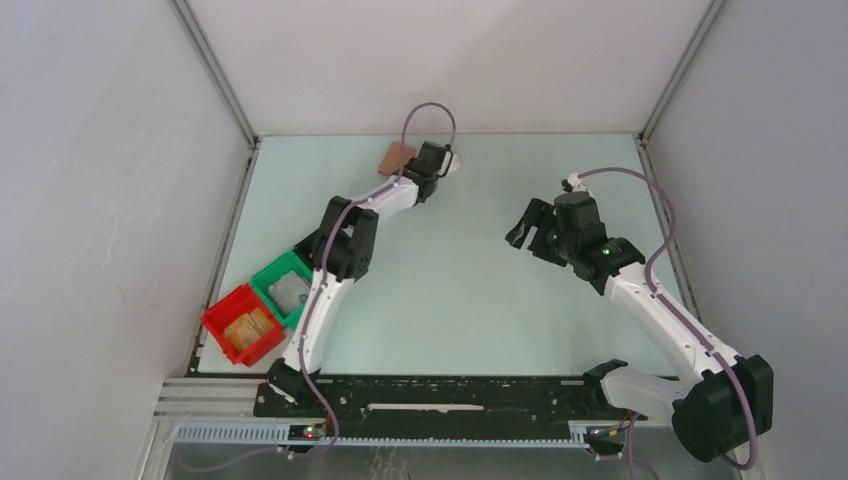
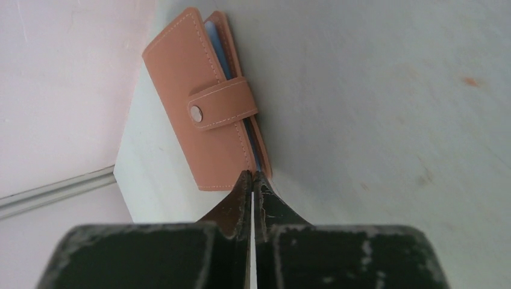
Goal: Take the credit cards out of the card holder
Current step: Move the card holder to the center of the board.
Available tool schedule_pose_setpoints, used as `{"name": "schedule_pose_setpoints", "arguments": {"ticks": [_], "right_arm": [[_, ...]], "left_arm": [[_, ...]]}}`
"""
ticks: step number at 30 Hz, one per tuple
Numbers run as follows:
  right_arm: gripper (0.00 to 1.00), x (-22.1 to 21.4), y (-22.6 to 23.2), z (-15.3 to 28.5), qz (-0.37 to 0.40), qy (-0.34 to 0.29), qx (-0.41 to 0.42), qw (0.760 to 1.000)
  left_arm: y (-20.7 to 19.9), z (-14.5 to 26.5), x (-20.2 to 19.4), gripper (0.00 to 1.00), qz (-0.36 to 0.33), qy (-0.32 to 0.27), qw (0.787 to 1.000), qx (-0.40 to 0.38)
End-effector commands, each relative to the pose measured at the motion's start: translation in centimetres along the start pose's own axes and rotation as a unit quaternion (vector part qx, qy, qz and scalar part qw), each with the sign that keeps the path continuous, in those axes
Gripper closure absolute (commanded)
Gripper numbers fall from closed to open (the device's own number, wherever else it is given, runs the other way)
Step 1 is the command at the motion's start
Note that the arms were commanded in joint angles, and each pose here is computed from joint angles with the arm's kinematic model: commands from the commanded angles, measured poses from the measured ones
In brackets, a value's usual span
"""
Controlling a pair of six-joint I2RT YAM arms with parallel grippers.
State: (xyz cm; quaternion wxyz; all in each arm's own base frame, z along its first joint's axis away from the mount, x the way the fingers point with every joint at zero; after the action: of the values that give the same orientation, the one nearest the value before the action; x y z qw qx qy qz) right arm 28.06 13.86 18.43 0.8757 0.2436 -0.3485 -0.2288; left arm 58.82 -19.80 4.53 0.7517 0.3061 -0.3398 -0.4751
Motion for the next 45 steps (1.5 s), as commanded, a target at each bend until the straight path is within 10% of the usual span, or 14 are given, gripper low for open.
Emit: {"name": "schedule_pose_setpoints", "arguments": {"ticks": [1,15,31,37,38,45], "right_arm": [[0.16,0.7,0.7,0.6,-0.009,-0.015,0.016,1.0],[0.15,2.3,-1.8,8.3,-0.016,-0.117,0.007,0.993],[0.15,0.9,-6.4,13.7,-0.034,-0.18,0.003,0.983],[0.15,0.8,-6.8,14.3,-0.041,-0.189,0.005,0.981],[0.15,0.8,-6.9,14.3,-0.041,-0.19,0.004,0.981],[0.17,0.1,-5.2,12.2,-0.038,-0.148,0.03,0.988]], "left_arm": [[-0.5,5.9,3.3,1.0,-0.043,-0.049,0.998,0.011],[-5.6,21.5,5.0,1.0,0.137,0.026,0.988,-0.072],[-20.8,35.2,4.8,0.98,0.263,0.081,0.917,-0.29],[-20.3,38.6,4.5,0.33,0.278,0.042,0.893,-0.352],[-19.3,39.8,4.6,0.09,0.285,0.02,0.886,-0.365],[-11.4,44.1,3.5,0.0,0.356,-0.101,0.845,-0.386]]}}
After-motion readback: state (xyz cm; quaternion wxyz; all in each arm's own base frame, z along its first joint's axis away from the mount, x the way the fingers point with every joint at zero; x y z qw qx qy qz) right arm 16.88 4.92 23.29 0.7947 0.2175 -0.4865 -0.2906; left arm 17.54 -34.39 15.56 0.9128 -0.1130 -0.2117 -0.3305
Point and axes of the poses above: each gripper's point midway between its finger pads, its own z axis back along the fingers, its own y axis along the line the jaws close on, x = y × z, the point moved 2 cm from there along z, back along the fingers, and after that the axes turned 11 degrees about -z, right-handed, at the moved point
